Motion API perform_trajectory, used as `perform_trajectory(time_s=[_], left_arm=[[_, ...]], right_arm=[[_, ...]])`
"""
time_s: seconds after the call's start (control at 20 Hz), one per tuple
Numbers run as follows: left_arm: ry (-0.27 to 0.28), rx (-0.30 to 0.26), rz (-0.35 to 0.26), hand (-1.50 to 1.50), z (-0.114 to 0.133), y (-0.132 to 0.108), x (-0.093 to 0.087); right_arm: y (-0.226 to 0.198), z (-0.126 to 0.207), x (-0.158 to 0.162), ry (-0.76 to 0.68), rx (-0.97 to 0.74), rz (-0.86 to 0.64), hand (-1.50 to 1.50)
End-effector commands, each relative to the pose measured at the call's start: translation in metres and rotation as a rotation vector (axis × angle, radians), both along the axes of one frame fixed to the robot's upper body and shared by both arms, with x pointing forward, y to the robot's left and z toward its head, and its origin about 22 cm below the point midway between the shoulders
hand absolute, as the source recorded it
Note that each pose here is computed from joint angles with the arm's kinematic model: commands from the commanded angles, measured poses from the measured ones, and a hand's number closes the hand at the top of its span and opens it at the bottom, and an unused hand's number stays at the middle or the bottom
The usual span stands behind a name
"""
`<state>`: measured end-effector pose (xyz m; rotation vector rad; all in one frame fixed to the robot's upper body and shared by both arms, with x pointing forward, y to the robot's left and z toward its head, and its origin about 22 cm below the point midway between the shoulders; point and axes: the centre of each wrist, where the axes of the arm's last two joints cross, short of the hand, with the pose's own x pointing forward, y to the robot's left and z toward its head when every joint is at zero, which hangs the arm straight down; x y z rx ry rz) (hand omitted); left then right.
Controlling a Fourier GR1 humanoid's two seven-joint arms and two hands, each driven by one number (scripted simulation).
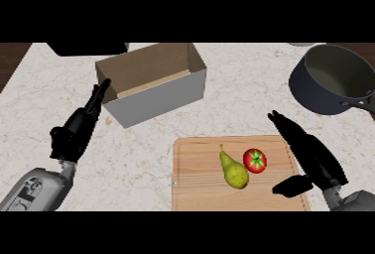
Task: Pick the pear from the cutting board and place it in the cardboard box
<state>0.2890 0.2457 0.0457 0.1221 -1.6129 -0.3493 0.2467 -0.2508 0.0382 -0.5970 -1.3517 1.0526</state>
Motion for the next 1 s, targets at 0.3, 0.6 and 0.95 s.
perform_trajectory(time_s=[0.3,0.6,0.95], left_arm=[[0.036,-0.028,-0.136,0.0,0.005,-0.018,-0.008],[0.038,-0.029,-0.17,0.0,0.0,-0.032,-0.008],[0.008,-0.026,-0.166,0.0,-0.008,-0.049,-0.012]], right_arm=[[0.083,0.072,-0.049,0.001,-0.395,0.043,-1.5],[0.12,0.105,-0.058,0.221,-0.399,0.051,-1.5],[0.144,0.107,-0.032,0.314,-0.35,0.0,-1.5]])
